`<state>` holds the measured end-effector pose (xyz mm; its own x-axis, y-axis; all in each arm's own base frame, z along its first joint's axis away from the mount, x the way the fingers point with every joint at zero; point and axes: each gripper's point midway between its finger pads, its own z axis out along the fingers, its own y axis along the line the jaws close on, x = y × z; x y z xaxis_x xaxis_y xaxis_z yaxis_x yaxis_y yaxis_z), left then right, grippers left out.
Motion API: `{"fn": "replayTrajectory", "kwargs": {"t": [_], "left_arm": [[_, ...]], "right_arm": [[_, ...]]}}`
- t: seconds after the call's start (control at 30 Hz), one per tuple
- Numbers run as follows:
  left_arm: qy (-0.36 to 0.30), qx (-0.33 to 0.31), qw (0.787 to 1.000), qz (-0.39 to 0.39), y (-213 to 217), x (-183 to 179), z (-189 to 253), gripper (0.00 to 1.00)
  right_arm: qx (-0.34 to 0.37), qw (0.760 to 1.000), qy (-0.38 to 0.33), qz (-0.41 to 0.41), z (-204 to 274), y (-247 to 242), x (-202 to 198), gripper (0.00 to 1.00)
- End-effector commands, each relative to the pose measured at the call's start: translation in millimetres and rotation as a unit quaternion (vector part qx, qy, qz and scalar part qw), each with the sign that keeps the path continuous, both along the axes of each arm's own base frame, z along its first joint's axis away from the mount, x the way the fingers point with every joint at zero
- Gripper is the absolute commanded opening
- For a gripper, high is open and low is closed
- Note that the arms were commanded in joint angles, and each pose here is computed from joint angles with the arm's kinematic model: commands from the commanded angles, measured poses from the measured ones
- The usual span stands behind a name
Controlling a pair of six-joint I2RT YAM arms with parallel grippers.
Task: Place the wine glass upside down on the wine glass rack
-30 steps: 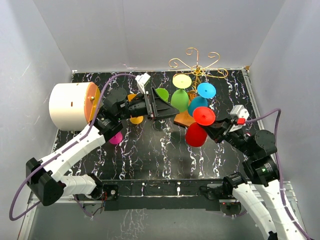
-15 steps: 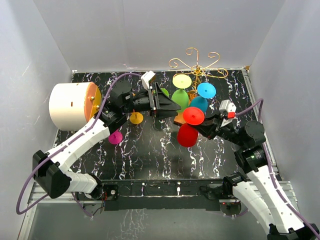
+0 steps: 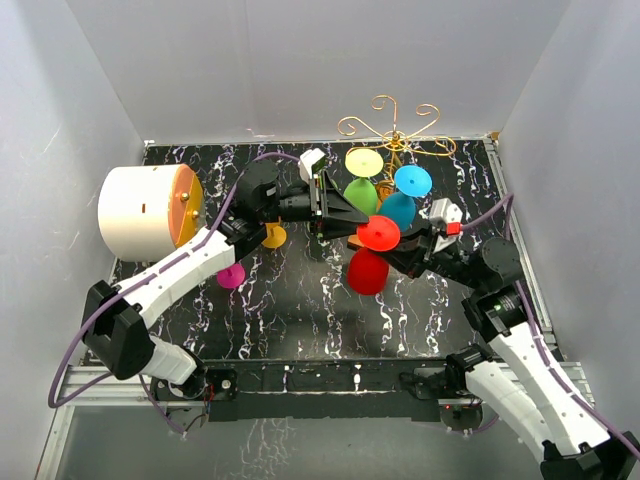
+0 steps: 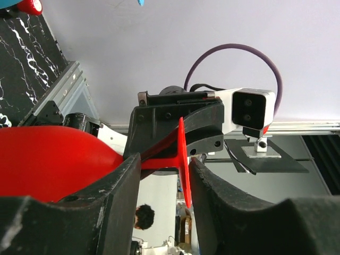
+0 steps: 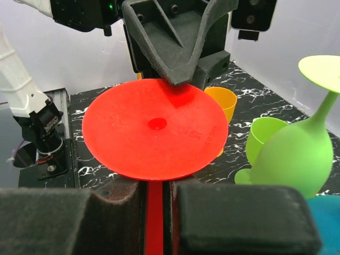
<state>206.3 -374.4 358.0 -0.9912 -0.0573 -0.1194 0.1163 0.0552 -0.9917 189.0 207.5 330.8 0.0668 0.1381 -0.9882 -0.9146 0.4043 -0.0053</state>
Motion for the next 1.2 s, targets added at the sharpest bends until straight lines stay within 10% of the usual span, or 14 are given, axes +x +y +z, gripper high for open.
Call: {"fn": "replayTrajectory", "kwargs": {"t": [0.0,0.57,0.8,1.17], "left_arm": [[-0.007,-0.022,0.999,-0.022,5,-11,19,0.37],[-0.015,-0.021,1.000,-0.017,20,-20,18,0.00],[-0.037,-0.010,0.999,0.020,35,-11,24,0.00],[-0.046,0.018,0.989,0.141,85,46,20,0.00]], "right_arm": [[0.010,0.999,-0.037,0.008,17,9,1,0.00],[0.023,0.999,-0.023,-0.017,14,33,6,0.01],[0.038,0.998,-0.004,-0.045,16,22,5,0.49],[0.030,0.996,0.001,-0.081,17,-6,-16,0.58]]}}
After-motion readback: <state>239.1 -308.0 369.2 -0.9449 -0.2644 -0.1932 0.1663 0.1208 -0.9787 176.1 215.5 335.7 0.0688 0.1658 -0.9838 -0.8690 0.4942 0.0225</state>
